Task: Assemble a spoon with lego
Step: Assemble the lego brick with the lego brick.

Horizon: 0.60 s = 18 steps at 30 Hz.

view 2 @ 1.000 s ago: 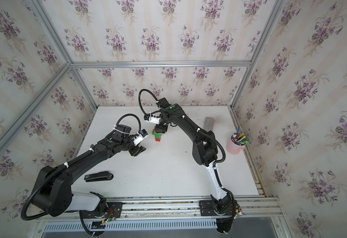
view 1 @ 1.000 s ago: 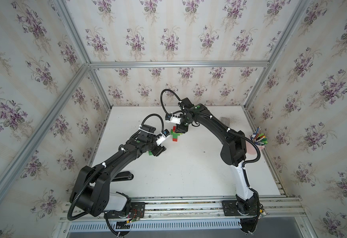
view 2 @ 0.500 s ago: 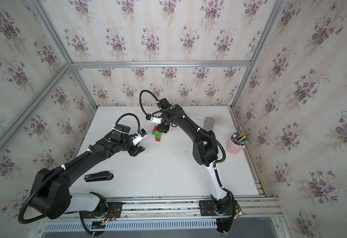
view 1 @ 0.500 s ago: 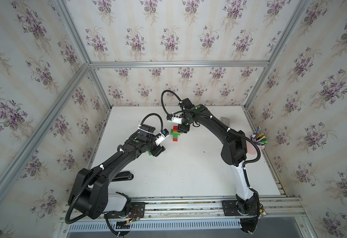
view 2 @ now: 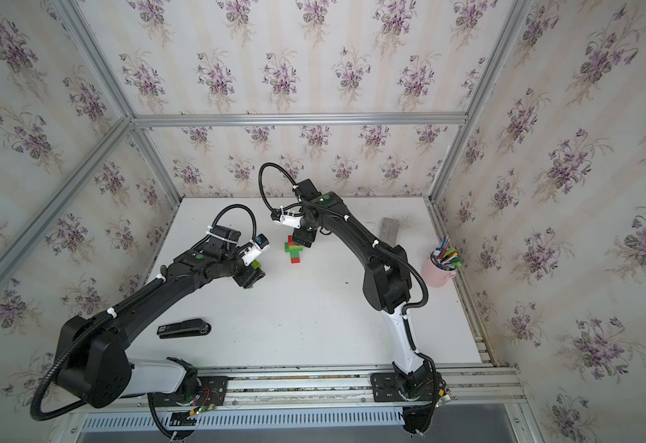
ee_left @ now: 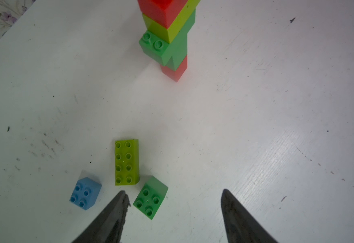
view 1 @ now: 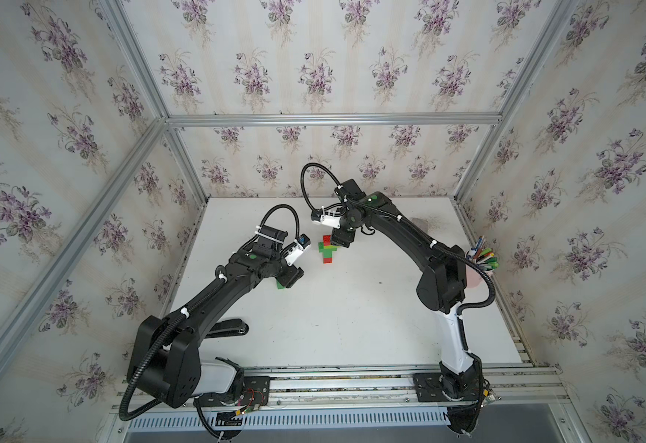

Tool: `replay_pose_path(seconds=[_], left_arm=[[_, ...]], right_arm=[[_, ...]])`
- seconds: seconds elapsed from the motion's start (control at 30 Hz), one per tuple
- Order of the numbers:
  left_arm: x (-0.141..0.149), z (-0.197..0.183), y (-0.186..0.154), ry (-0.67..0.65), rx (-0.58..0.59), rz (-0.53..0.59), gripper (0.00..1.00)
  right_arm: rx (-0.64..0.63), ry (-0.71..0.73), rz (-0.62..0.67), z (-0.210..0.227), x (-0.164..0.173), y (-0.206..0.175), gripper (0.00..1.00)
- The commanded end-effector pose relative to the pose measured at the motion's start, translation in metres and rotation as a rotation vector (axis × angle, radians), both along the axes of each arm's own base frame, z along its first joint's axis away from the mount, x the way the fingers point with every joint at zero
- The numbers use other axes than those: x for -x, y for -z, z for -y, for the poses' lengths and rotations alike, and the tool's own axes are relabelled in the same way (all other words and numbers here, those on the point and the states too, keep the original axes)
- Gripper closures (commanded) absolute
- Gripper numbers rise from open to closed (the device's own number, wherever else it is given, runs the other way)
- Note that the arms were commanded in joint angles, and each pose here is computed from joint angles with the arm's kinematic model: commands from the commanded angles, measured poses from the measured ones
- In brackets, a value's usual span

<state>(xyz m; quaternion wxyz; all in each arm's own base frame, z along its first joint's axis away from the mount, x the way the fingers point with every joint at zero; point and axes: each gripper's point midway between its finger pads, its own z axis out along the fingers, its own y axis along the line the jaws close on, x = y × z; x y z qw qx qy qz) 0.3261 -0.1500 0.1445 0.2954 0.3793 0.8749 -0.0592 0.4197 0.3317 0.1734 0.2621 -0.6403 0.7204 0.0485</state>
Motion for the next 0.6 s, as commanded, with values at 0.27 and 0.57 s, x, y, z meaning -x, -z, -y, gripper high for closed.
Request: replay_pose_path(seconds=[0.27,0.57], left_arm=[[0.012,-0.046,0.046,-0.568,-0.083,-0.321,0.27],[-0.010,-0.043,0.083,-0.688,-0.096,-0.374,0.26]], right_arm=[[-0.255,0.124,0.170,0.019,0.018,-0.074,0.05],[-0.473,0.269,0.119,0.066,0.052,-0.072,0.00]])
